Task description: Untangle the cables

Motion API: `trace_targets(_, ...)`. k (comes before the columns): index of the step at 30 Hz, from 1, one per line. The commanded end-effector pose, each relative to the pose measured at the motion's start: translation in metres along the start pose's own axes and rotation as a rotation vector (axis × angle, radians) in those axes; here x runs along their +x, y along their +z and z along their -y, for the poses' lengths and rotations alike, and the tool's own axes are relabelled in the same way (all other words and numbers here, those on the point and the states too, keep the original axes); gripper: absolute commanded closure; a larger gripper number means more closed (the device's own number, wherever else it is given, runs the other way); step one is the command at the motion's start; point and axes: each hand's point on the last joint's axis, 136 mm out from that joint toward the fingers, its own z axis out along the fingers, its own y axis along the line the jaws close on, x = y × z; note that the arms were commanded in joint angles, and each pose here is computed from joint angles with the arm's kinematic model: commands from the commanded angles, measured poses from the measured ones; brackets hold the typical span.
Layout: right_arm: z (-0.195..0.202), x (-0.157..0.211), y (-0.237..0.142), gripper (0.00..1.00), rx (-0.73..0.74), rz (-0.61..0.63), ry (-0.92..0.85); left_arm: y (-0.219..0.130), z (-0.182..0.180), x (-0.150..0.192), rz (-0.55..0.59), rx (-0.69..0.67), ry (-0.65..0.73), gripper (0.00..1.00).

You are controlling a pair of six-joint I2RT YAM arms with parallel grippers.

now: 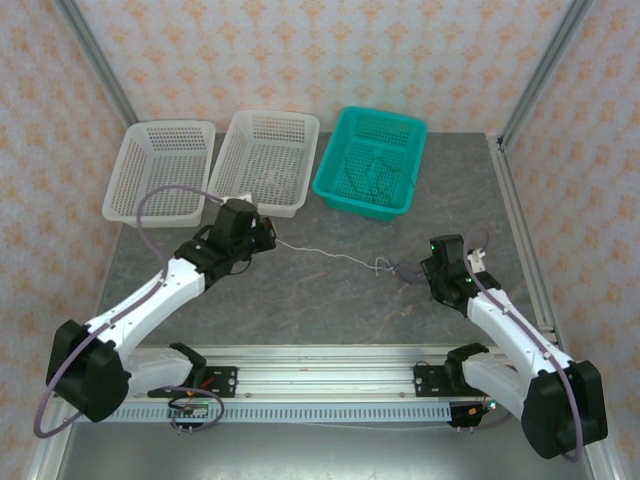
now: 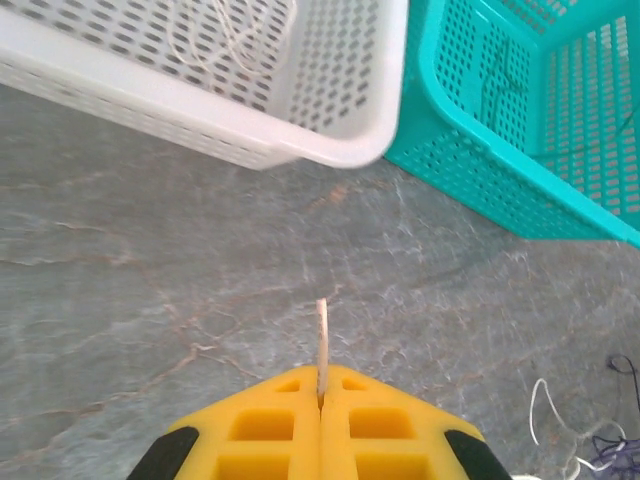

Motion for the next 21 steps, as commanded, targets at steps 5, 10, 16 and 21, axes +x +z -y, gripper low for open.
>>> trace_targets(5, 0.039, -0.022, -0.005, 0.93, 0.163, 0.083, 0.01, -0.029, -0.055, -0.011, 0.054, -0.175, 0.021, 1.0)
trace_targets(10, 0.053, -0.028, -0.004, 0.94, 0.213, 0.063, 0.076, -0.049, -0.073, -0.026, 0.098, -0.198, 0.006, 1.0)
trace_targets(16, 0.045, -0.025, -0.003, 0.96, 0.176, 0.036, 0.078, -0.068, -0.064, -0.041, 0.142, -0.143, -0.01, 1.0)
trace_targets(21, 0.054, -0.036, -0.01, 0.96, 0.23, 0.082, 0.081, -0.099, -0.068, -0.066, 0.232, -0.209, 0.043, 1.0)
